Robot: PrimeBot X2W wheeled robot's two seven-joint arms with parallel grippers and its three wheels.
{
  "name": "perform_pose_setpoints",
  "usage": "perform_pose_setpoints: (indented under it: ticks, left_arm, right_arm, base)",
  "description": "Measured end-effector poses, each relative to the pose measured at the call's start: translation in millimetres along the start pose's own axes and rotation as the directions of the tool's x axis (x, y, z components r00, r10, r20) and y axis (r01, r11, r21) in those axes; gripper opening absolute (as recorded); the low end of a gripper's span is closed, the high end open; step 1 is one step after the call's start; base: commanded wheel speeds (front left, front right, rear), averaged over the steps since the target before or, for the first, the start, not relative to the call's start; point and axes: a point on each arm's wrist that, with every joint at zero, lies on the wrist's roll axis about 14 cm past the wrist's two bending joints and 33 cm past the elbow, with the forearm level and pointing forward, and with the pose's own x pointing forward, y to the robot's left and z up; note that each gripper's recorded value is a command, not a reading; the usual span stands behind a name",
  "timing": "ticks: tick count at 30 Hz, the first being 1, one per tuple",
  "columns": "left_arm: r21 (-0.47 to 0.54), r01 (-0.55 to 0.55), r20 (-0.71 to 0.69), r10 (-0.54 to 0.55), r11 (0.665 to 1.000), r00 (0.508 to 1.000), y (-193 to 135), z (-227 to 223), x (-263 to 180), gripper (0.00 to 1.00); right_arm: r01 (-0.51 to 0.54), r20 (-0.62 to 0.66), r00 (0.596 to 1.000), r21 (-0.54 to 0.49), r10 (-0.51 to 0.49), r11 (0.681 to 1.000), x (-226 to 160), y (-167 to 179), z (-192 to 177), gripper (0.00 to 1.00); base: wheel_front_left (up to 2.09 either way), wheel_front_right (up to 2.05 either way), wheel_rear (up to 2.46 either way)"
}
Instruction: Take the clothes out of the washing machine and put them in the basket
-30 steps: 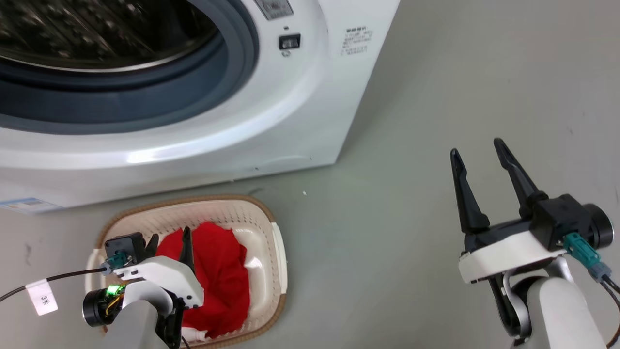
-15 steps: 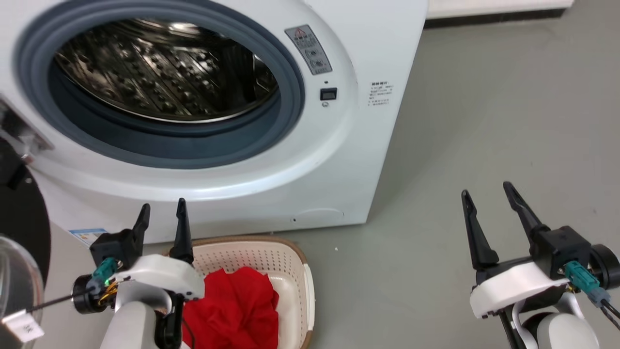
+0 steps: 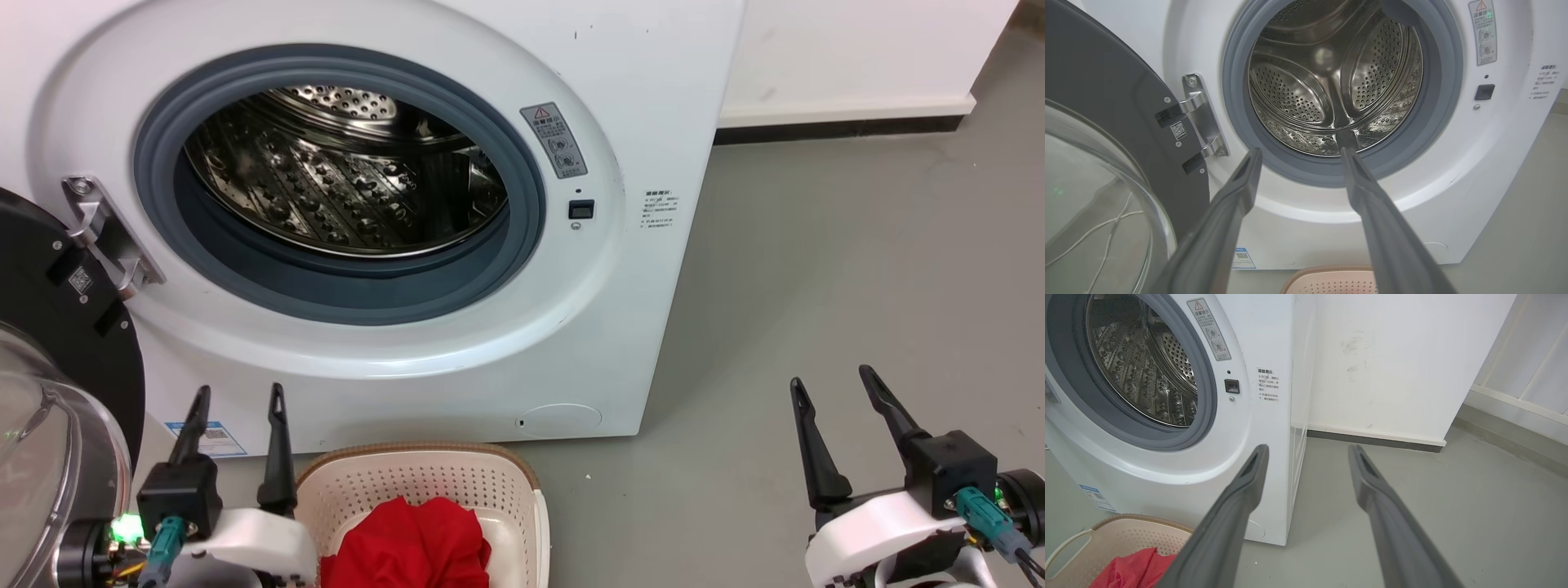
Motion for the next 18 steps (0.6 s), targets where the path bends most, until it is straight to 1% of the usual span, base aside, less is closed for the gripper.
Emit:
perform_pose_setpoints:
  ticks: [9, 14, 18]
  left_arm:
    - [-0.013, -0.002, -0.061, 0.001, 1.000, 0.998, -3, -4, -26, 1.00]
    - [-0.058, -0.028, -0.063, 0.025, 0.998, 0.998, 2, -7, -29, 1.00]
    - [-0.078, -0.029, -0.050, 0.025, 0.997, 0.998, 0, -5, -24, 1.00]
  right_arm:
    - [-0.017, 0.010, 1.000, 0.006, 0.017, 1.000, -10, 7, 4, 1.00]
    - [-0.029, 0.004, 1.000, 0.009, 0.029, 1.000, -10, 11, 2, 1.00]
    - [-0.034, 0.003, 0.999, 0.013, 0.034, 0.999, -9, 13, 2, 1.00]
  base:
    - [0.00, 0.00, 0.00]
    - [0.00, 0.00, 0.00]
    - [0.00, 0.00, 0.00]
